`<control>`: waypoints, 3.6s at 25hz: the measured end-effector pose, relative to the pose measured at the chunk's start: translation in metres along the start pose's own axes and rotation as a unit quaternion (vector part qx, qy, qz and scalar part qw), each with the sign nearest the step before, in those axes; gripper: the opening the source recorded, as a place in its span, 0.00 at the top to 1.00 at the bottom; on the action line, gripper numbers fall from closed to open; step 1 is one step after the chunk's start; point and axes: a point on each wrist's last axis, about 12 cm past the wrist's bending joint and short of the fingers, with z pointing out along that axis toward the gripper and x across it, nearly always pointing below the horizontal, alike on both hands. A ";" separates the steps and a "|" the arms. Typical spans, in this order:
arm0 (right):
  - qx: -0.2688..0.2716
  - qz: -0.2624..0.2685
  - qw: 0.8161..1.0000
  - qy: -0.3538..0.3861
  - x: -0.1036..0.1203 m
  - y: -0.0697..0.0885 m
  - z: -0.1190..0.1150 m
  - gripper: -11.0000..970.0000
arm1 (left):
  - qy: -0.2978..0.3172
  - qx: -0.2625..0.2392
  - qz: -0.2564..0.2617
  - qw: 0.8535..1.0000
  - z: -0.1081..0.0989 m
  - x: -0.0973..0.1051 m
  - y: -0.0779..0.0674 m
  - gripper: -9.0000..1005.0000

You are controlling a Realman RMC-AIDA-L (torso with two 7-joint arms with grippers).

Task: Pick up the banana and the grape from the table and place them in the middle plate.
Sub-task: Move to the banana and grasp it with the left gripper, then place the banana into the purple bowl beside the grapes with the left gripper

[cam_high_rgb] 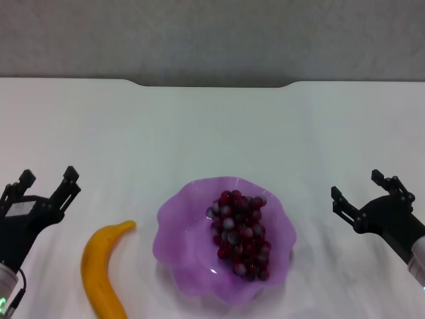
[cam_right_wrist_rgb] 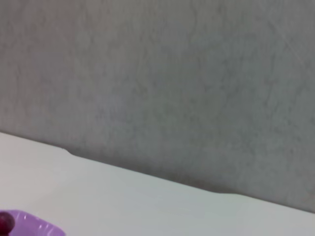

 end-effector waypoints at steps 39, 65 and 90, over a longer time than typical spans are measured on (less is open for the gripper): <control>0.013 -0.002 1.000 0.025 0.004 -0.009 0.005 0.09 | 0.362 -0.013 0.063 0.930 0.042 -0.021 -0.014 0.12; 0.012 -0.001 1.000 0.018 0.001 -0.009 0.007 0.09 | 0.375 -0.008 0.081 0.923 0.044 0.002 -0.023 0.12; 0.012 -0.001 1.000 0.017 0.000 -0.009 0.007 0.09 | 0.361 -0.021 0.079 0.929 0.046 0.003 -0.016 0.47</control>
